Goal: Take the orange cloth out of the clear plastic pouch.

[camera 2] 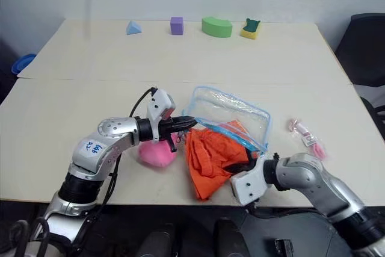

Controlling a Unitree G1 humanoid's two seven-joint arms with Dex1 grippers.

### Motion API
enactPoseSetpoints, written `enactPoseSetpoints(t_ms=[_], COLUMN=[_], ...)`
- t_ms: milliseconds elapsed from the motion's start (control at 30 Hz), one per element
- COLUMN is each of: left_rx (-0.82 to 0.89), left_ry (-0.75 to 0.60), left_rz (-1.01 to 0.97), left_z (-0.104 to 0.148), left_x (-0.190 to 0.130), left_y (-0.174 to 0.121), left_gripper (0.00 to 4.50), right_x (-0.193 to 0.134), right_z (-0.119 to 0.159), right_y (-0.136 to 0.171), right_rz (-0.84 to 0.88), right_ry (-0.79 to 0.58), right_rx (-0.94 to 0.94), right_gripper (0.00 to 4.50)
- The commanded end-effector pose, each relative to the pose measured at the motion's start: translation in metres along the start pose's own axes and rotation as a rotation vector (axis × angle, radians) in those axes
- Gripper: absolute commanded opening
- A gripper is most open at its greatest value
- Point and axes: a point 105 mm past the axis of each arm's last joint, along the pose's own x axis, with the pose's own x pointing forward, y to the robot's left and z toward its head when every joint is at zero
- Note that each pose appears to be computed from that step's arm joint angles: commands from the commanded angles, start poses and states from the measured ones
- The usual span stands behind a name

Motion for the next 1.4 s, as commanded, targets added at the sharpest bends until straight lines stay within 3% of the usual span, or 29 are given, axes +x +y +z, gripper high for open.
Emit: enactPoseSetpoints(t_ms=[33,167,300,500,600,733,900,1067,1200,1400], left_rx=[0.045,0.04,0.035,0.077,0.101,0.112,0.148,0.193,0.214,0.259], left_ry=[-0.041,-0.045,-0.004,0.092,0.14,0.151,0.175,0.274,0.303,0.326], left_rz=[-0.138,-0.14,0.029,0.296,0.387,0.434,0.311,-0.058,-0.11,-0.053], left_z=[0.017,0.019,0.012,-0.009,-0.019,-0.02,-0.024,-0.043,-0.048,-0.051], left_x=[0.007,0.011,0.014,-0.007,-0.027,-0.048,-0.07,-0.096,-0.1,-0.096], left_y=[-0.025,-0.026,0.005,0.061,0.083,0.097,0.077,0.005,-0.009,0.001], left_gripper=[0.0,0.0,0.0,0.0,0.0,0.0,0.0,0.0,0.0,0.0], right_x=[0.013,0.022,0.016,-0.031,-0.06,-0.086,-0.116,-0.132,-0.119,-0.105], right_z=[-0.004,-0.002,0.008,0.023,0.018,0.001,-0.036,-0.077,-0.087,-0.099], right_y=[-0.008,-0.008,0.002,0.043,0.061,0.065,0.057,-0.011,-0.014,-0.012], right_rz=[-0.005,0.035,0.077,0.227,0.323,0.323,0.18,-0.398,-0.441,-0.447], right_ry=[0.012,0.003,-0.051,-0.096,-0.044,0.064,0.251,0.382,0.423,0.445], right_rx=[-0.033,-0.131,-0.194,-0.232,-0.223,-0.16,-0.043,0.178,0.195,0.225], right_gripper=[0.03,0.03,0.03,0.03,0.03,0.03,0.03,0.03,0.03,0.03])
